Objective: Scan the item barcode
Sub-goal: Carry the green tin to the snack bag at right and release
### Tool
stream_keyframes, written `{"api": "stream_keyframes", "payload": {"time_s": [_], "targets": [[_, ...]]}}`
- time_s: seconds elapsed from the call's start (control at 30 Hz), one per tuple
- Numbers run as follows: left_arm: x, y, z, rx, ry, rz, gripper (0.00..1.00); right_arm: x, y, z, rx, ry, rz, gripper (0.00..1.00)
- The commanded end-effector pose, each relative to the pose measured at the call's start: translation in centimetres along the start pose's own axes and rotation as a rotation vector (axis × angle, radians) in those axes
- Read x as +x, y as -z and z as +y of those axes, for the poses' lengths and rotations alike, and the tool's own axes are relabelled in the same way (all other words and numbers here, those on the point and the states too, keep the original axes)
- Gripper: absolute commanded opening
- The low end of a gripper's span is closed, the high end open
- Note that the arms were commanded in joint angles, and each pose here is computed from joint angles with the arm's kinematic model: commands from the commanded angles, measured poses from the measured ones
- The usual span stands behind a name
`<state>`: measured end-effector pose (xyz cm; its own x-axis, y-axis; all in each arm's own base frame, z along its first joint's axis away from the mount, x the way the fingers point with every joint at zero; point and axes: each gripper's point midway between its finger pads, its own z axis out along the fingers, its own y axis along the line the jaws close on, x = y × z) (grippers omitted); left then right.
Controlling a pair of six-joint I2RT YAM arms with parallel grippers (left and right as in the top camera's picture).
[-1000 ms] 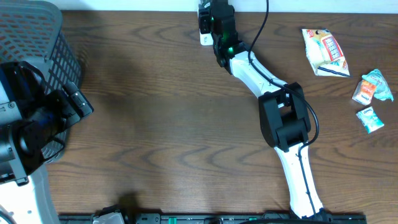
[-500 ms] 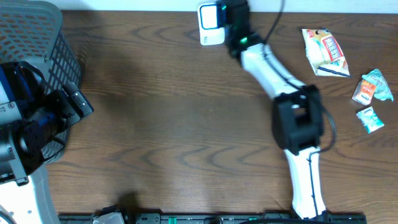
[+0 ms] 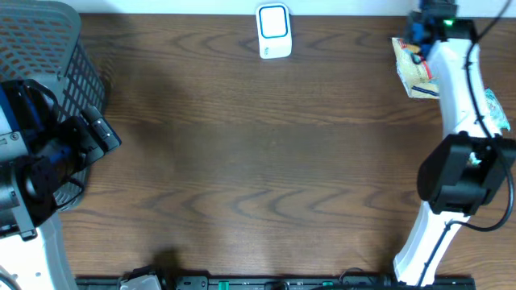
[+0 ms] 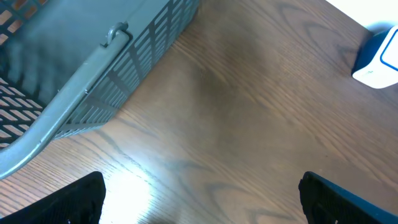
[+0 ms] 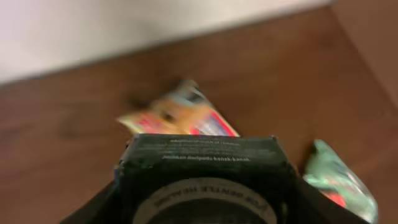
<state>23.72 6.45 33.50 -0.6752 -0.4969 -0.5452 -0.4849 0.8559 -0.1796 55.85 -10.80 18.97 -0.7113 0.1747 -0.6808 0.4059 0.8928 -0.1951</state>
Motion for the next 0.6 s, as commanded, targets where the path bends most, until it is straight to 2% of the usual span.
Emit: {"api": "stream_keyframes", "payload": {"time_s": [0.0,0.07,0.13,0.2,0.33,0.57], "targets": [[0.1,-0.2,0.3,-0.015,0.006,0.007,0.98,0.7,-0.5,-2.7,0.034,-0.039,0.042,0.72],[0.1,-0.2,0.3,-0.015,0.006,0.006,0.98,1.2,-0.8,-3.6,0.047,-0.043,0.066,0.8],[0.1,-0.2,0.3,-0.015,0.006,0.007,0.98,1.8,-0.8,-4.1,0.055,-0.04,0.089,0.99],[0.1,-0.2,0.3,-0.015,0.006,0.007,0.98,1.9,-0.5,-4.2,0.056,-0.036,0.098,0.99],[0.1,-0.2,0.3,-0.015,0.006,0.007,0.98,0.5,2.9,-3.9,-0.001,-0.083,0.058,0.99],[0.1,-0.2,0.3,-0.015,0.006,0.007,0.98,-0.8,16.1,-2.0,-0.329,-0.1,0.005,0.99]]}}
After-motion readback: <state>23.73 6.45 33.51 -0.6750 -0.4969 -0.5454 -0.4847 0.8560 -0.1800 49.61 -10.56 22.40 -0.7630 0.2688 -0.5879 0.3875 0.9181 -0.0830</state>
